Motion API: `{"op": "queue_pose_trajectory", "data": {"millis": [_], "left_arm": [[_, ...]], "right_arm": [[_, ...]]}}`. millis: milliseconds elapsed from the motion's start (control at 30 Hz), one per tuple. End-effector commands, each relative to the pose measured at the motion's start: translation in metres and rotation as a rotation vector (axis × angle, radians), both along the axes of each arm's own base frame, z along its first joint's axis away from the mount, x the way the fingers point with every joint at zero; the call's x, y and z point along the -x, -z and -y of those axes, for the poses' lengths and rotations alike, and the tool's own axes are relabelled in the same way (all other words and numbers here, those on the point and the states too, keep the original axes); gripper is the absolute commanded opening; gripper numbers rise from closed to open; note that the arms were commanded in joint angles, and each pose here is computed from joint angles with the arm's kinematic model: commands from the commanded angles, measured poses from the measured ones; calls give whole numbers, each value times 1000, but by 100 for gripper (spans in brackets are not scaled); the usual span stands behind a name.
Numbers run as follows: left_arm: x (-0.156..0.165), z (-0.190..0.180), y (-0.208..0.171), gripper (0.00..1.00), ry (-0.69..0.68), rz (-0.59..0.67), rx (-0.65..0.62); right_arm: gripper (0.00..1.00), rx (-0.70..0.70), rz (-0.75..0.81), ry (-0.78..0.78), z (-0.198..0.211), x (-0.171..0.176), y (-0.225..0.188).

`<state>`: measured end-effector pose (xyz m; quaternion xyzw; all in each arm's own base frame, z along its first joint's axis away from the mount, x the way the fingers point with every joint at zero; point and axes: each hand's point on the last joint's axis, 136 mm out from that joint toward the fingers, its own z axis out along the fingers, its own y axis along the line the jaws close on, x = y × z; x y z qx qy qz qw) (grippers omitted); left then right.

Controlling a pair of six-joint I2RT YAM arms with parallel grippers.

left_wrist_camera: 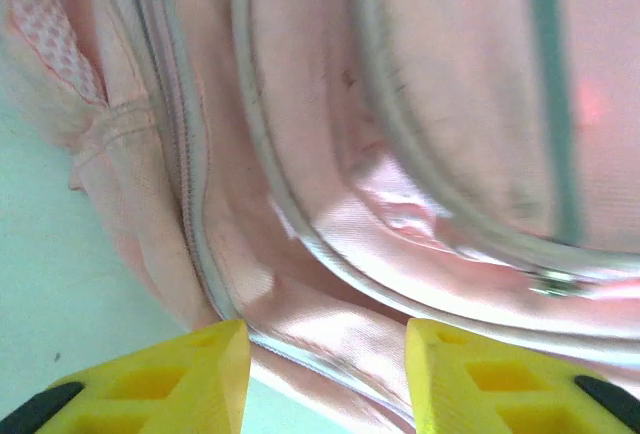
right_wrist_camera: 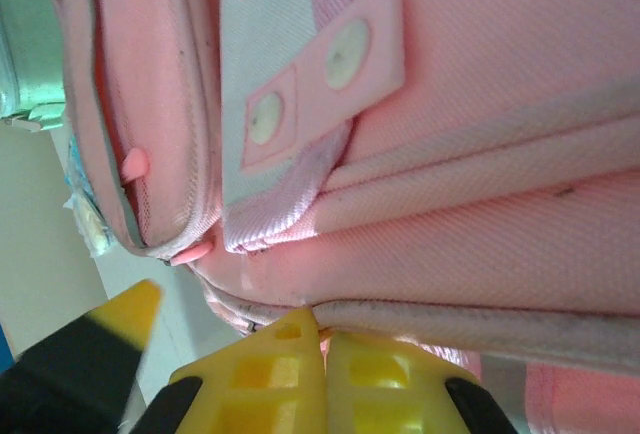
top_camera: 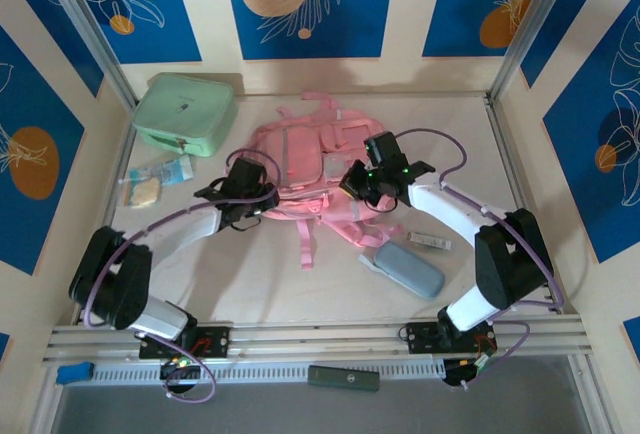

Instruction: Pack books, pencil case, and school supplies into a backpack

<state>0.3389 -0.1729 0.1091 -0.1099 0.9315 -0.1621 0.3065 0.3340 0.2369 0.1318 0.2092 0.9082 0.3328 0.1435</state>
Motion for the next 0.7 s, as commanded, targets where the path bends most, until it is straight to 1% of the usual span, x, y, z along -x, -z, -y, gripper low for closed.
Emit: {"op": "queue_pose_trajectory", "data": {"millis": [0, 100, 167, 300, 367, 433, 533, 600, 667], "left_arm": [[22, 6, -27, 47, 34, -10, 58], [41, 24, -43, 49, 69, -4, 88], [49, 45, -51, 50, 113, 0, 121], [61, 100, -64, 51, 226, 8, 185], [64, 123, -71, 51, 265, 24, 179], [64, 141, -73, 52, 295, 34, 146], [58, 148, -62, 51, 271, 6, 100], [52, 143, -52, 49, 239, 8, 60], [51, 132, -44, 47, 206, -4, 21]], "right_arm": [[0, -62, 107, 44, -5, -2, -36], [0, -89, 114, 68, -4, 3, -42], [0, -101, 115, 76, -3, 4, -46], [0, -124, 103, 67, -7, 3, -50], [0, -122, 89, 79, -5, 4, -49], [0, -126, 92, 81, -5, 4, -50], [0, -77, 90, 69, 1, 3, -46], [0, -35, 33, 81, 10, 6, -34], [0, -50, -24, 68, 10, 10, -21]]}}
